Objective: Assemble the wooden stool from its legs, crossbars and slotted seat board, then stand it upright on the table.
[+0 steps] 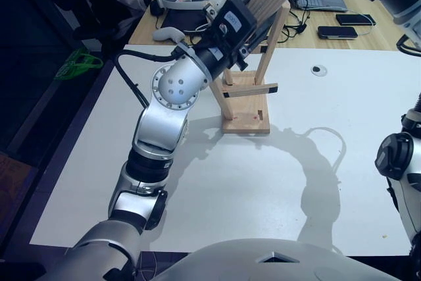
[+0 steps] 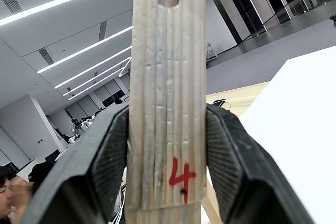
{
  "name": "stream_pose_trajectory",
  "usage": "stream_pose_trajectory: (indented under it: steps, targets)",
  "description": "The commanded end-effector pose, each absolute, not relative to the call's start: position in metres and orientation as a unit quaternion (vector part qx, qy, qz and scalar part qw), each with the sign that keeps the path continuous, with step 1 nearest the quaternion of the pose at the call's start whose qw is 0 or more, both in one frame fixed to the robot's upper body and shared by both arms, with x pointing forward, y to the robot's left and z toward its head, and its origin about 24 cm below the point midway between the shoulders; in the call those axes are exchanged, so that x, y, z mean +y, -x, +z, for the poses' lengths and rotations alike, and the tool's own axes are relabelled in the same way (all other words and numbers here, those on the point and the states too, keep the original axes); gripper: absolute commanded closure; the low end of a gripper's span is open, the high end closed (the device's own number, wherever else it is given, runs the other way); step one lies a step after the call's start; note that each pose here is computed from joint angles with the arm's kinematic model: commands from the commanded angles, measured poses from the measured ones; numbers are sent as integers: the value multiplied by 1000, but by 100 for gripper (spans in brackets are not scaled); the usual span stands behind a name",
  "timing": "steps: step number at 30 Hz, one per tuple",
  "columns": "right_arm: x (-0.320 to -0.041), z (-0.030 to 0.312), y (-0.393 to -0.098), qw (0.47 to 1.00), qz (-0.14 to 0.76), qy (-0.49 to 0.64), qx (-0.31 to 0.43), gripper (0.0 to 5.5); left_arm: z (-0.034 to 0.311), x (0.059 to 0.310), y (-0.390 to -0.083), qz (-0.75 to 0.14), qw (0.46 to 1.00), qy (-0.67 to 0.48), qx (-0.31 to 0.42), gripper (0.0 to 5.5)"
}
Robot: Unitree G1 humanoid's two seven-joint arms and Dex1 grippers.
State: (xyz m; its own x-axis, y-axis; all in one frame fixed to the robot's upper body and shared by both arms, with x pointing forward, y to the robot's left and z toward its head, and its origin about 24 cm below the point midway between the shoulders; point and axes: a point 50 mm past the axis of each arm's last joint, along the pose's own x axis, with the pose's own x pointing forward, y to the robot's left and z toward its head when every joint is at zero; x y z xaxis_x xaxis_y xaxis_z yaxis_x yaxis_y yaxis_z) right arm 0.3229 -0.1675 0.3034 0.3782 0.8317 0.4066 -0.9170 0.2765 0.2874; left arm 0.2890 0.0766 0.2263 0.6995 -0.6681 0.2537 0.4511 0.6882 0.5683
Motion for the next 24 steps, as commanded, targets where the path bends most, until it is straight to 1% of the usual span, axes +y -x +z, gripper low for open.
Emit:
stream_pose_trajectory:
  steps: [1, 6, 7, 9, 11, 12, 14, 18, 21, 24]
  targets:
    - [-161, 303, -320, 797, 554, -220, -94, 441, 221, 80, -291, -314, 892, -246, -214, 347]
    - [-162, 298, -320, 807, 543, -213, -93, 449, 217, 77, -289, -336, 882, -255, -211, 347]
    - [-163, 298, -320, 808, 540, -215, -94, 449, 218, 77, -288, -338, 882, -246, -215, 311]
    - [-165, 295, -320, 816, 529, -214, -90, 451, 218, 77, -286, -347, 881, -237, -217, 283]
    - [-169, 289, -322, 833, 505, -210, -82, 451, 218, 79, -288, -336, 885, -240, -214, 256]
    - [-174, 286, -325, 848, 481, -210, -79, 451, 217, 81, -291, -323, 892, -240, -207, 237]
    - [-183, 281, -331, 871, 436, -214, -78, 451, 217, 84, -294, -308, 899, -239, -197, 234]
    - [-219, 265, -339, 934, 273, -222, -68, 451, 224, 94, -298, -258, 923, -200, -202, 234]
    - [-242, 245, -330, 954, 186, -229, -45, 451, 237, 112, -305, -176, 950, -144, -215, 234]
    - [-244, 217, -315, 956, 143, -255, -4, 451, 244, 126, -309, -112, 965, -93, -219, 234]
